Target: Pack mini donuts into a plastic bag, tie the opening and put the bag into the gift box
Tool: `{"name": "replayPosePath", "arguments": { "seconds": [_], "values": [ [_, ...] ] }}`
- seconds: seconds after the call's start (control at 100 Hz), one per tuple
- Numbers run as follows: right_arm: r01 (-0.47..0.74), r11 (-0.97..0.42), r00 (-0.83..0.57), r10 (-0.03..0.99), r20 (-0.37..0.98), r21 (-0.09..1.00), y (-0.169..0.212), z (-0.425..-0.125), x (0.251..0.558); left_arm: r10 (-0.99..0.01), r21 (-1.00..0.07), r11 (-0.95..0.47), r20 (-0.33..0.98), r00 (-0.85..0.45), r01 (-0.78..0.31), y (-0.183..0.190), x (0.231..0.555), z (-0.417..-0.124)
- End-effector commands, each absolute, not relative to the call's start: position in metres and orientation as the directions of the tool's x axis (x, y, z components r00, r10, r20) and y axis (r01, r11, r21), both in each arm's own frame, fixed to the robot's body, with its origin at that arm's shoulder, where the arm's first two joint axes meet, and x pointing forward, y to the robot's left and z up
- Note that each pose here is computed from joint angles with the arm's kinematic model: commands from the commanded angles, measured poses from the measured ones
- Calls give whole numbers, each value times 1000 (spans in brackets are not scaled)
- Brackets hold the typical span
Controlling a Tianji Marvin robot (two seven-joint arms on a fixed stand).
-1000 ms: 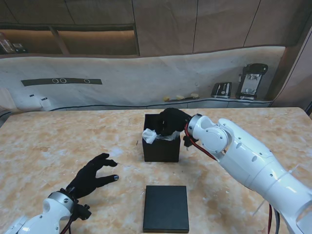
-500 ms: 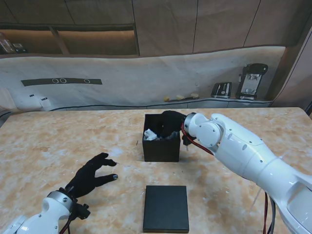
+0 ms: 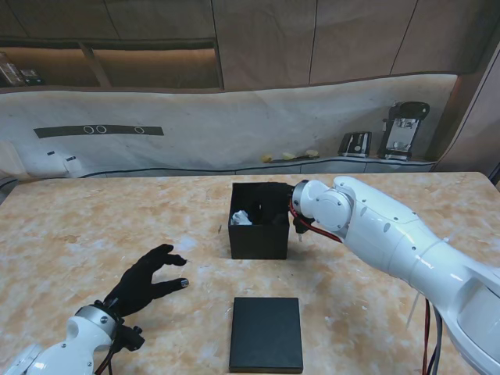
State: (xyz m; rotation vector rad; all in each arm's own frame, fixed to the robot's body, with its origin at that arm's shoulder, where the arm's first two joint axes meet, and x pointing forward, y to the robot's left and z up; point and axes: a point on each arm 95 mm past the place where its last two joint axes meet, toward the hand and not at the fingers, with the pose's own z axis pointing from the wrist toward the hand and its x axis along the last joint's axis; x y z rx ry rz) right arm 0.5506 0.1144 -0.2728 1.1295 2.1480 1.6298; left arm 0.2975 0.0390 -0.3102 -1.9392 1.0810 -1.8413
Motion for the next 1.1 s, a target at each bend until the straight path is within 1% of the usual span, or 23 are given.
{"name": "replayPosePath", "arguments": {
  "seconds": [0.0, 0.16, 0.31, 0.49, 0.6, 0.81, 0.99, 1.09],
  "values": [
    [442, 118, -698, 668, 259, 889, 121, -276, 546, -657, -640, -688, 750, -82, -342, 37, 296, -309],
    [404, 79, -698, 671, 251, 911, 123, -271, 545, -655, -639, -689, 751, -83, -341, 37, 295, -309],
    [357, 57, -702, 675, 227, 932, 118, -258, 542, -652, -637, -691, 753, -87, -341, 37, 295, -309],
    [308, 32, -702, 683, 204, 951, 108, -242, 533, -645, -633, -694, 758, -92, -343, 35, 295, -308],
    [288, -11, -693, 688, 216, 958, 101, -233, 523, -640, -629, -697, 762, -98, -343, 33, 295, -307],
    [248, -104, -654, 715, 245, 963, 78, -222, 488, -629, -621, -703, 770, -105, -347, 26, 293, -302],
    [242, -184, -592, 750, 296, 953, 53, -228, 446, -612, -606, -716, 784, -106, -347, 16, 289, -299],
    [233, -198, -575, 762, 299, 952, 38, -234, 421, -603, -600, -718, 789, -115, -354, 11, 288, -297]
  ]
}}
